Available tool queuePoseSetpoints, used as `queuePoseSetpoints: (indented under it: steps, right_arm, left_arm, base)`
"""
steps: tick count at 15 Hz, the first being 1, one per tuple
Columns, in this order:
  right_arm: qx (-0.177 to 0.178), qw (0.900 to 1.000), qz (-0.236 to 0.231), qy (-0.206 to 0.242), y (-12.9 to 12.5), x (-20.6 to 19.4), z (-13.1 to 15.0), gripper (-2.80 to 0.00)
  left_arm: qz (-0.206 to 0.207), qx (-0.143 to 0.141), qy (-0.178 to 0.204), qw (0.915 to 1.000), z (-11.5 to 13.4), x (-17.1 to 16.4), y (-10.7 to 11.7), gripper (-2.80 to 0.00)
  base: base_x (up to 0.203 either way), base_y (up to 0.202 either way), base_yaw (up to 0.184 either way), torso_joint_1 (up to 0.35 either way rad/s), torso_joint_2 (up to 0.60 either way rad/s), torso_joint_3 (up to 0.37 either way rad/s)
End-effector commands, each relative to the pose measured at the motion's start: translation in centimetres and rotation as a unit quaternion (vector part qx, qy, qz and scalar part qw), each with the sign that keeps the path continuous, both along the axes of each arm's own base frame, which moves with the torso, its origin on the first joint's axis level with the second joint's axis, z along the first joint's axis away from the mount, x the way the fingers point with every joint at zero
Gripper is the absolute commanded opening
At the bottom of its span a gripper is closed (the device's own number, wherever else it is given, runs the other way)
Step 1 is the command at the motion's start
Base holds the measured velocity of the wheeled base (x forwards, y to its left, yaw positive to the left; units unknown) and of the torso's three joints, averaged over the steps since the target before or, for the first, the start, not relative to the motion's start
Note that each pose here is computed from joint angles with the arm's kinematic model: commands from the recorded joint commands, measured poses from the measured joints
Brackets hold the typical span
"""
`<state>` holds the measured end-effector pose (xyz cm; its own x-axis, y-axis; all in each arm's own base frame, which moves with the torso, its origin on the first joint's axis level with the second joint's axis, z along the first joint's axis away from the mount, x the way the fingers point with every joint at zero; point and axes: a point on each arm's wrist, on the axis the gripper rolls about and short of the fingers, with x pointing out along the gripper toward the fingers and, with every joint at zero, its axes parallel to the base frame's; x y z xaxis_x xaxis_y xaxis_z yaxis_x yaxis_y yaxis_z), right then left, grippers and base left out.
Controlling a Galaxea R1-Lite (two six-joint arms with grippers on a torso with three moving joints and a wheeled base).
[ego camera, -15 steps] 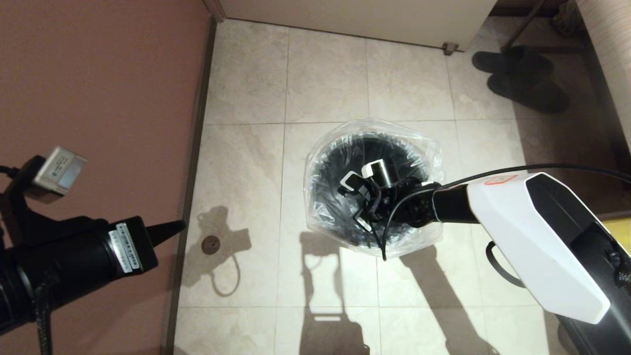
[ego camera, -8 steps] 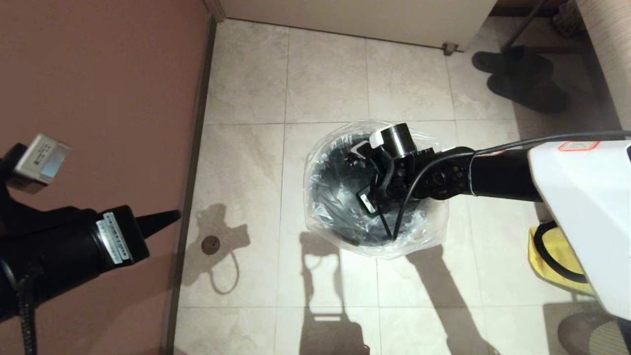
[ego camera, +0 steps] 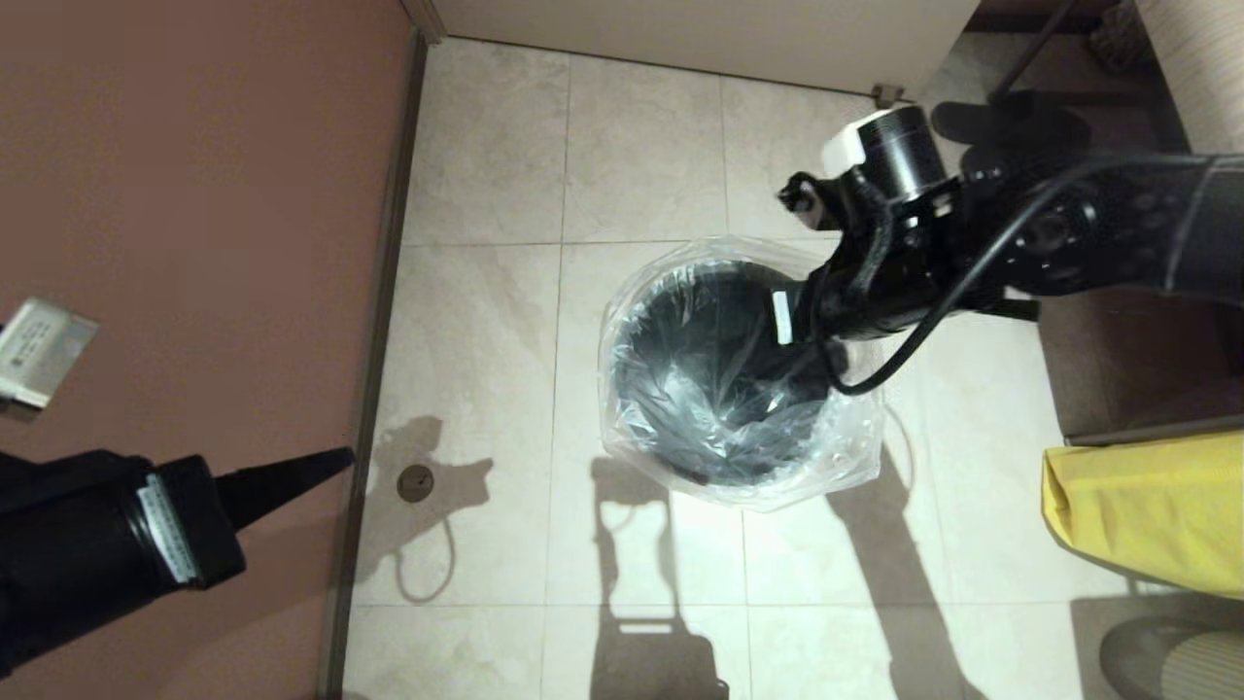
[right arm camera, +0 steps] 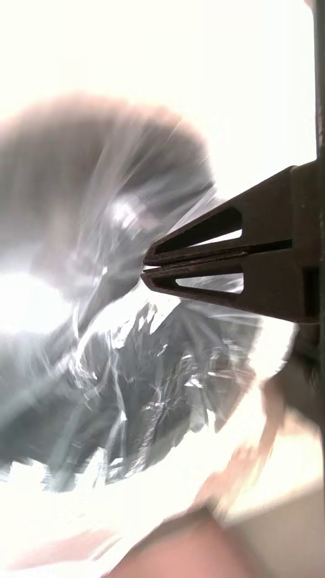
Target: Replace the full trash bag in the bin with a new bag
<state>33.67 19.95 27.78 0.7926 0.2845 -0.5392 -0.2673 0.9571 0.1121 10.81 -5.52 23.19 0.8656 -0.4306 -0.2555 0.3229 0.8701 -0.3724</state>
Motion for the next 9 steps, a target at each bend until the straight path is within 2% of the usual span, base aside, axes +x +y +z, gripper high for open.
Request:
queuePoseSetpoints:
  steps: [1,4,6,9]
  right_arm:
    - [0.080,0.994,-0.067,-0.014,-4.2,-3.8,4.3,-2.80]
    - [0.149,0.980,-0.134,-0.007,-8.2,-8.5,5.9,-2.80]
    - [0.179,0.968,-0.174,-0.009,-11.2,-11.9,6.2,-2.80]
    - [0.209,0.949,-0.232,-0.048,-15.9,-18.1,6.6,-2.80]
  left_arm:
    - [-0.014,-0.005,0.003,0.9999,-0.7,-0.8,0.4,-2.80]
    - [-0.014,-0.001,0.009,0.9999,-2.4,-2.0,1.1,-2.80]
    - [0.009,-0.012,-0.034,0.9993,-2.8,-3.2,2.1,-2.80]
    - [0.083,0.002,-0.108,0.9907,-2.3,-6.0,4.1,-2.80]
  base:
    - [0.000,0.000,0.000,0.000,0.00,0.000]
    - [0.000,0.000,0.000,0.000,0.00,0.000]
    - [0.000,0.000,0.000,0.000,0.00,0.000]
    - [0.000,0.000,0.000,0.000,0.00,0.000]
